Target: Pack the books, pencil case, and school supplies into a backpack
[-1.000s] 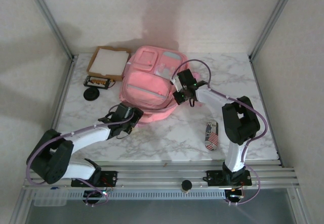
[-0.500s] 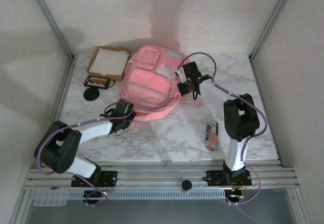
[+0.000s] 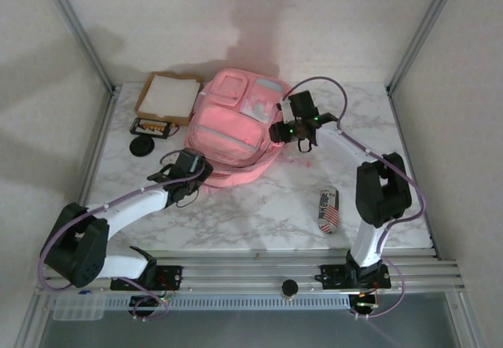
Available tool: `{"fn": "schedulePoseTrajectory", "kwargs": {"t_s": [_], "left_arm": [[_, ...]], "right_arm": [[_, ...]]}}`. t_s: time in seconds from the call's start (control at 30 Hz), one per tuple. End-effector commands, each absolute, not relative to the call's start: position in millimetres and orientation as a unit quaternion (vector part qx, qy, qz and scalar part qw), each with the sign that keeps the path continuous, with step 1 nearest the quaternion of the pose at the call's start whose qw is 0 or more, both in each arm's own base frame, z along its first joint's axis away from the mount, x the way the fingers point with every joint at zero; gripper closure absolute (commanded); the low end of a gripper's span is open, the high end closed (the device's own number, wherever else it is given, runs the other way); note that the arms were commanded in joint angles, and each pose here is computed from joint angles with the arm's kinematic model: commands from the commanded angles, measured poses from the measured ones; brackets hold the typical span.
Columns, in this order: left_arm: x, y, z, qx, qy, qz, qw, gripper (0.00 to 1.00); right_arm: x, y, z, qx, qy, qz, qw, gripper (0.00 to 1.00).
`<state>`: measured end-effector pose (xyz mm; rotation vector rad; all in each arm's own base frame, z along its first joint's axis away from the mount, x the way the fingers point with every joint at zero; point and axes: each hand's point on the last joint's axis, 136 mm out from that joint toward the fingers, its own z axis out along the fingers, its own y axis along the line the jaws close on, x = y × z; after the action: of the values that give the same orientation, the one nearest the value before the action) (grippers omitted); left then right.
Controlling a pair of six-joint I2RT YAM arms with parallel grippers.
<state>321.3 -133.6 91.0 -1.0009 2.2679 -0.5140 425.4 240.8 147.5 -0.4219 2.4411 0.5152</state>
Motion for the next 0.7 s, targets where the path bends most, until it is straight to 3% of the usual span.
{"fn": "schedulePoseTrajectory", "kwargs": {"t_s": [0.0, 0.27, 0.67], "left_arm": [[324, -141, 109, -0.351, 0.863, -0.178, 0.318, 0.34], [332, -162, 121, -0.321, 0.869, -0.183, 0.328, 0.34], [335, -169, 116, -0.308, 0.877, -0.178, 0.323, 0.35]], "right_arm": [[413, 276, 156, -0.079, 0.912, 0.308, 0.258, 0.50], [429, 304, 128, -0.035, 0.915, 0.336, 0.220, 0.50], [461, 308, 116, -0.026, 0.914, 0.327, 0.238, 0.61]]}}
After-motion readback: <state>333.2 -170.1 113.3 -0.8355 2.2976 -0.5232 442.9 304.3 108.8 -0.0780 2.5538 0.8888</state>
